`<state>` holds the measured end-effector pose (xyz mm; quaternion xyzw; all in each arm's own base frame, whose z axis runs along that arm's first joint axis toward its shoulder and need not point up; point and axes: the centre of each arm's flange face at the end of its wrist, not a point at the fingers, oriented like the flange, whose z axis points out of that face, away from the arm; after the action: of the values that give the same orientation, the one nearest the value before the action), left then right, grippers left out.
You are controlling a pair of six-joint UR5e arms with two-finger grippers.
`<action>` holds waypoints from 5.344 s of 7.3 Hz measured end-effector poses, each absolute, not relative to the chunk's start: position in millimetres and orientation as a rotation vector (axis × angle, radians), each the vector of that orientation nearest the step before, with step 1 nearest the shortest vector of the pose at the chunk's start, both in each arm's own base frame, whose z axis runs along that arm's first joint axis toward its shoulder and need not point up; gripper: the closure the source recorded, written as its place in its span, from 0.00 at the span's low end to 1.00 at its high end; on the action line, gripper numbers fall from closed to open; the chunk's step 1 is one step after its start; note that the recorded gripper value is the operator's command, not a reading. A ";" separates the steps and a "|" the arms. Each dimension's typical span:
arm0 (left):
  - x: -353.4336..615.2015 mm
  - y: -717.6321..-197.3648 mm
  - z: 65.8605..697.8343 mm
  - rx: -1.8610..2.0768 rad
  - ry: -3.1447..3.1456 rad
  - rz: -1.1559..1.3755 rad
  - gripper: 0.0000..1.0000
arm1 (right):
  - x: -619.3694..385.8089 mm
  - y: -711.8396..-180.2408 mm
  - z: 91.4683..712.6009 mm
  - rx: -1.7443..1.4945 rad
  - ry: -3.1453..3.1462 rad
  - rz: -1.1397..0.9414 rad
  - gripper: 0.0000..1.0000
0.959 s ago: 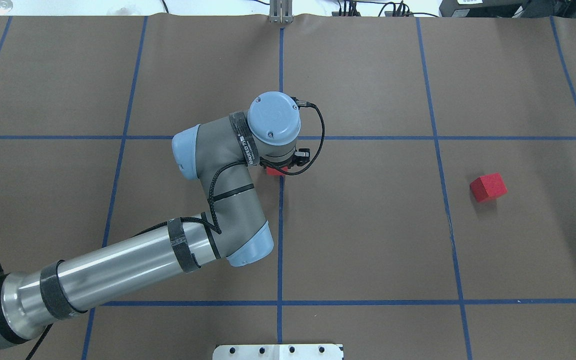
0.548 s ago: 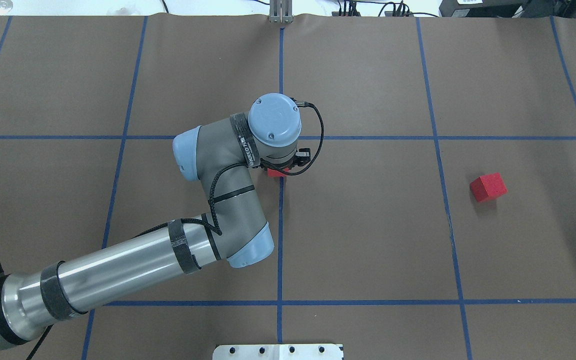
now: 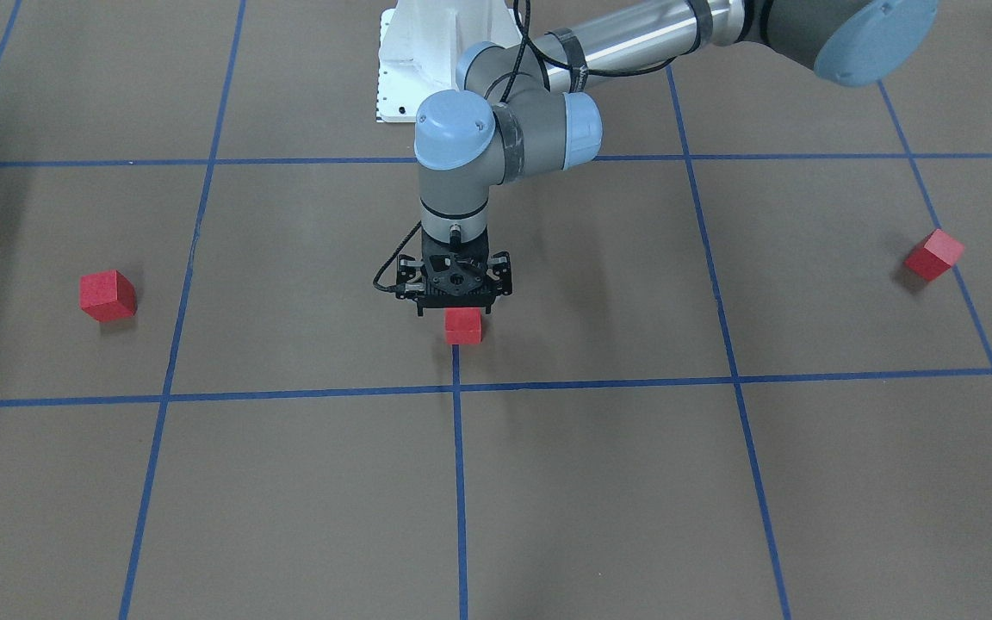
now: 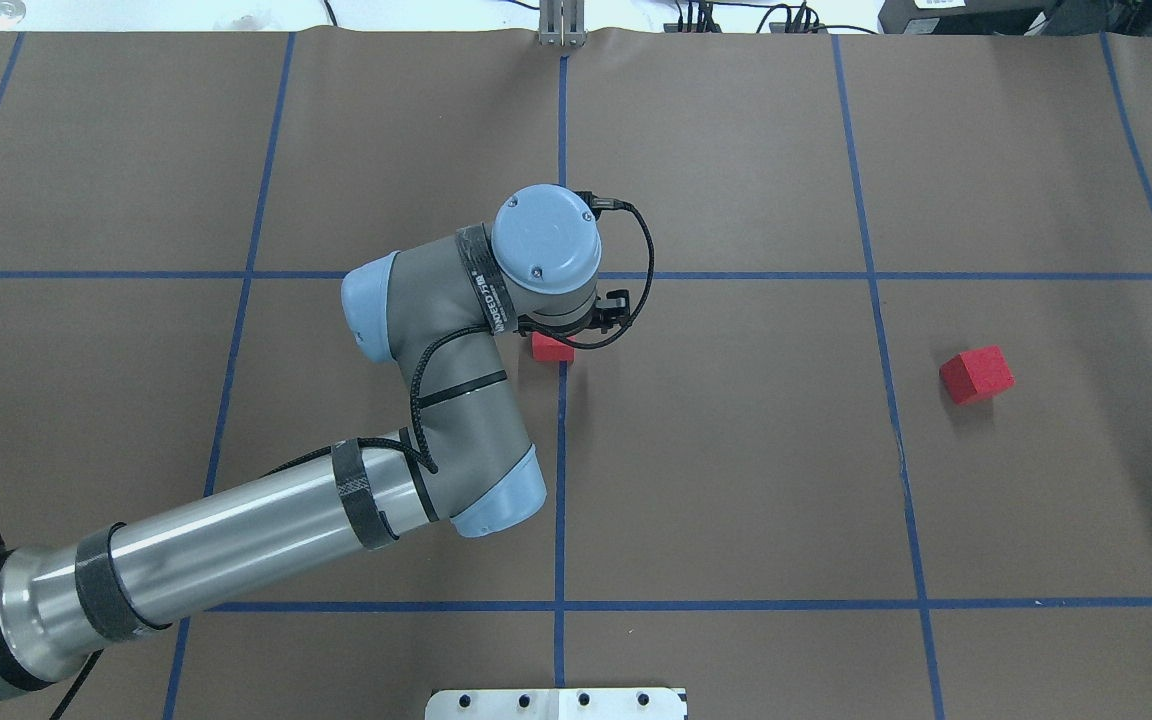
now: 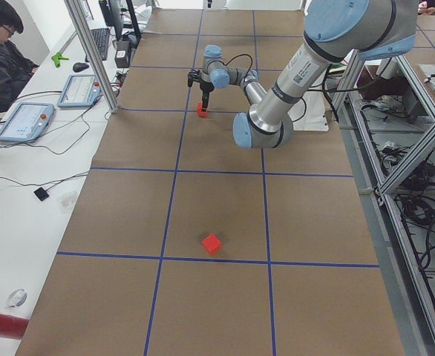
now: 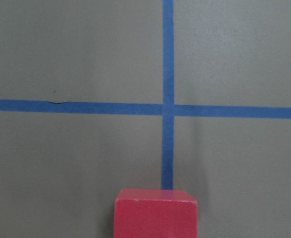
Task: Form red blocks into L shape at center
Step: 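Release the cube and raise the left gripper while the right arm reaches out, then grasp the far red cube with the right gripper, then carry the cube to the center cube with the right gripper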
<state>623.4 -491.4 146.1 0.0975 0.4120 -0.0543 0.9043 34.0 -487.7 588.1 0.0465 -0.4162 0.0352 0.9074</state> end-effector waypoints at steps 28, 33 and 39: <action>336.7 -539.0 267.6 0.275 0.812 -0.026 0.00 | -354.0 -489.2 312.3 0.071 -0.913 -0.232 1.00; 300.0 -529.5 325.2 0.274 0.790 -0.055 0.00 | -514.3 -426.9 170.0 0.055 -0.898 -0.186 1.00; 292.9 -524.1 346.2 0.276 0.790 -0.063 0.00 | -607.2 -438.2 163.2 -0.032 -0.804 -0.018 1.00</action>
<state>292.9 -524.1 346.2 0.1338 0.3837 -0.0306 0.9132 -607.2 -438.2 163.2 -0.0158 -0.3913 -0.0086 0.9201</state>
